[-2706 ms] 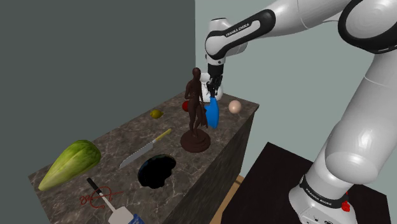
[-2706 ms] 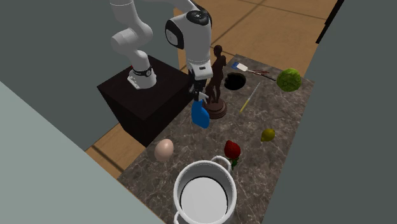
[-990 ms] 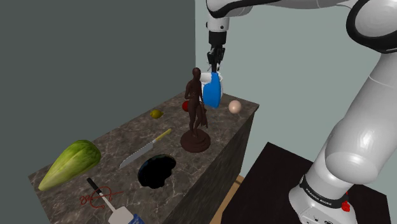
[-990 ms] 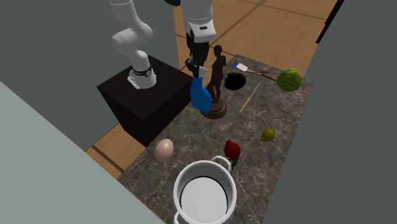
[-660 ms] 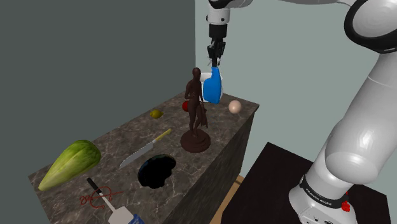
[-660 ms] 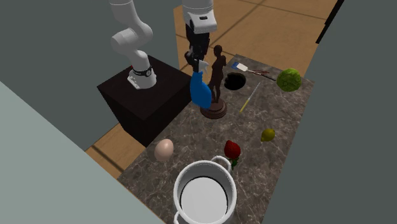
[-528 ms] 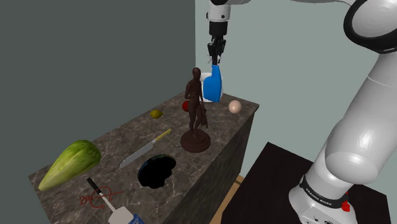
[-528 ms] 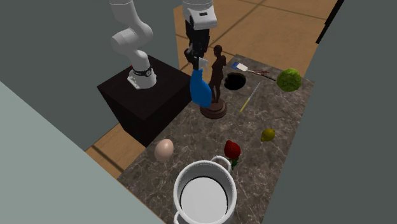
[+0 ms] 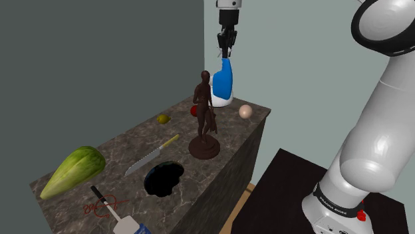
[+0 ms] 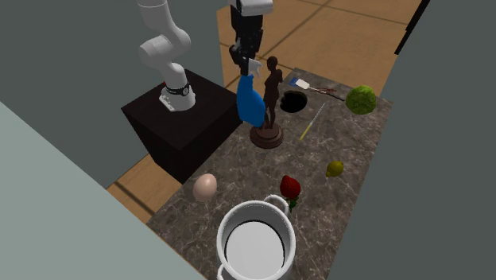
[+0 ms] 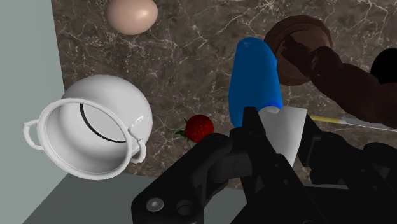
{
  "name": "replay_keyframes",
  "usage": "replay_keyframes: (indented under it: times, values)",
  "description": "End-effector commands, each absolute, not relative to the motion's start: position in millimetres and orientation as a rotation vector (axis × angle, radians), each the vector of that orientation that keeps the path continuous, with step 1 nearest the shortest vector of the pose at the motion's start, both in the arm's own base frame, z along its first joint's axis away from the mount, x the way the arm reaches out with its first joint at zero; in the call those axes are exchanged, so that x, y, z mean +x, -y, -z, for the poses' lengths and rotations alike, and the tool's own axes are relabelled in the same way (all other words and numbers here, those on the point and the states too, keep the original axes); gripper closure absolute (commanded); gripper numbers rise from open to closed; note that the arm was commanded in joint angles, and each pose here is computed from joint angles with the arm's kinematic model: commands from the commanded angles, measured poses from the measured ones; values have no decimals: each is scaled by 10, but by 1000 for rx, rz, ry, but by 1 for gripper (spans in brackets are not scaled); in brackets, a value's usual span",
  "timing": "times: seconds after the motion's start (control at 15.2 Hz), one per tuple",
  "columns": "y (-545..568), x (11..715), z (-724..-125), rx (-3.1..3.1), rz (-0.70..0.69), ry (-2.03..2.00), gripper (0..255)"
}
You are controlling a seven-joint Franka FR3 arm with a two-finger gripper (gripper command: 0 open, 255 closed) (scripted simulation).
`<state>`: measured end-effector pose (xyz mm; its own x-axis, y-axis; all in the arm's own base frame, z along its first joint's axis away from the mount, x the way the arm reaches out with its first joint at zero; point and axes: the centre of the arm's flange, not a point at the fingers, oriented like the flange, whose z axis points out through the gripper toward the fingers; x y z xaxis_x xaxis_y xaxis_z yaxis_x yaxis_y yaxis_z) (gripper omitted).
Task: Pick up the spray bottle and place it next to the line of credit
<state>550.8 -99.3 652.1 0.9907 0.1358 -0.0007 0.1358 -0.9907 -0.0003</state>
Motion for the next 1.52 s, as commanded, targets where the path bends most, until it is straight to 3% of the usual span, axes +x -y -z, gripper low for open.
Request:
replay_keyframes:
  times: [0.0,0.92,1.45]
  values:
    - [990,5509,-6642,-3134,-2,213,255]
    - [990,5509,-7364,-3134,-2,213,255]
    - [27,5443,-6936,-3134,-2,213,255]
